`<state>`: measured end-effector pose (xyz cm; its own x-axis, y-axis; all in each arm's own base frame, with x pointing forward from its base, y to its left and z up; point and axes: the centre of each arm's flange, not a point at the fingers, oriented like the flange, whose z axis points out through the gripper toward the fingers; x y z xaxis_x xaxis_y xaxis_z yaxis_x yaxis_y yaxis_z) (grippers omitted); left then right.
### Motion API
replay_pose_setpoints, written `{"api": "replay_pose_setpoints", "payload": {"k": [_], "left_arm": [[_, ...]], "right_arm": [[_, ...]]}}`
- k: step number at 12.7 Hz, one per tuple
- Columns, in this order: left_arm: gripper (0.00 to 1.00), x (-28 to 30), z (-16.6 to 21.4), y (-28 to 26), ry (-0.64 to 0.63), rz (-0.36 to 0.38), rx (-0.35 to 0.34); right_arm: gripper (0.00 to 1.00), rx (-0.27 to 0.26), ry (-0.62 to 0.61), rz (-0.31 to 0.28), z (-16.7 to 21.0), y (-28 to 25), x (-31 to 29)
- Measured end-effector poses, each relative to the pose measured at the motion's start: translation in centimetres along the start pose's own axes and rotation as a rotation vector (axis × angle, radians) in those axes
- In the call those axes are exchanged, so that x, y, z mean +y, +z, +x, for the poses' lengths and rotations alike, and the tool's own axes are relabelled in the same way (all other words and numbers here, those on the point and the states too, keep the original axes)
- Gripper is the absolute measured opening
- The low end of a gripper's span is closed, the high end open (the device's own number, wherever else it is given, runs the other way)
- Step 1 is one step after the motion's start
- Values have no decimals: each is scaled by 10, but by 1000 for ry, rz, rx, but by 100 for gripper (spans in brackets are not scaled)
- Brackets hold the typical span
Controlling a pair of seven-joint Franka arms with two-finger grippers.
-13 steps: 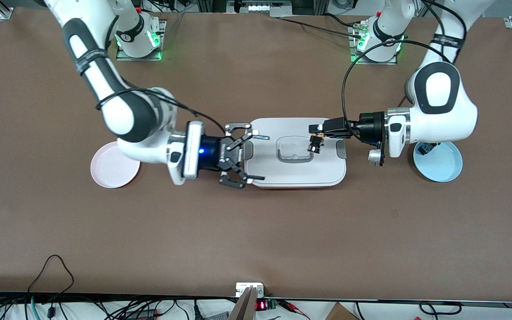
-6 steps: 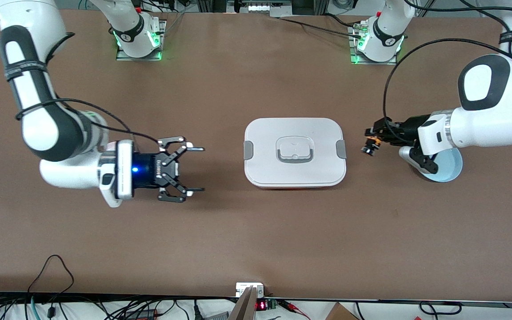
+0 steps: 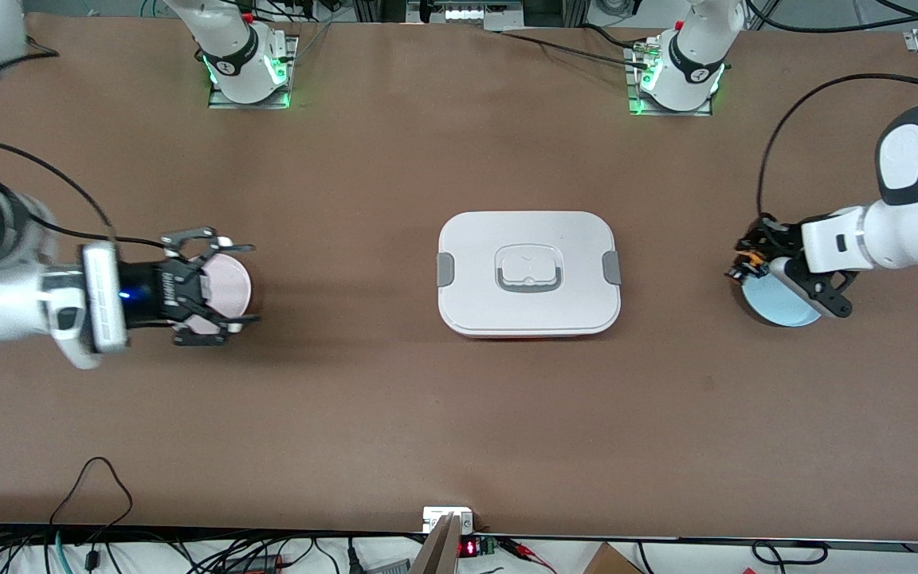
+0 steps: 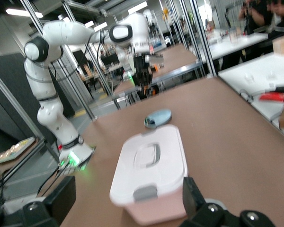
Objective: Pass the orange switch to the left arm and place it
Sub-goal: 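Open the right gripper and withdraw while the left gripper carries the switch, then lower the switch onto the blue plate and open the left gripper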
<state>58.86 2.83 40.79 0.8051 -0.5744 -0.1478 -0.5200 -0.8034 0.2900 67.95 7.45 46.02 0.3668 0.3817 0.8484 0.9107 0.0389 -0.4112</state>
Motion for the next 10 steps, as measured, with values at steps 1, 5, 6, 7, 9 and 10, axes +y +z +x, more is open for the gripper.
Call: {"api": "replay_pose_setpoints", "payload": {"k": [1, 5, 6, 7, 9, 10], "left_arm": [[33, -13, -7, 2, 62, 65, -53], [33, -65, -18, 17, 381, 211, -143], [33, -87, -23, 29, 466, 224, -145], [33, -108, -27, 44, 550, 234, -143], [33, -141, -39, 73, 666, 242, -132], [33, -154, -47, 86, 704, 246, -123]], "right_arm": [[100, -64, 29, -27, 2, -27, -15], [100, -284, 140, -153, 9, -90, -61], [100, -345, 174, -197, 18, -96, -75], [100, -406, 209, -244, 29, -99, -90], [100, -497, 275, -339, 51, -102, -121], [100, -531, 314, -386, 59, -103, -134]]}}
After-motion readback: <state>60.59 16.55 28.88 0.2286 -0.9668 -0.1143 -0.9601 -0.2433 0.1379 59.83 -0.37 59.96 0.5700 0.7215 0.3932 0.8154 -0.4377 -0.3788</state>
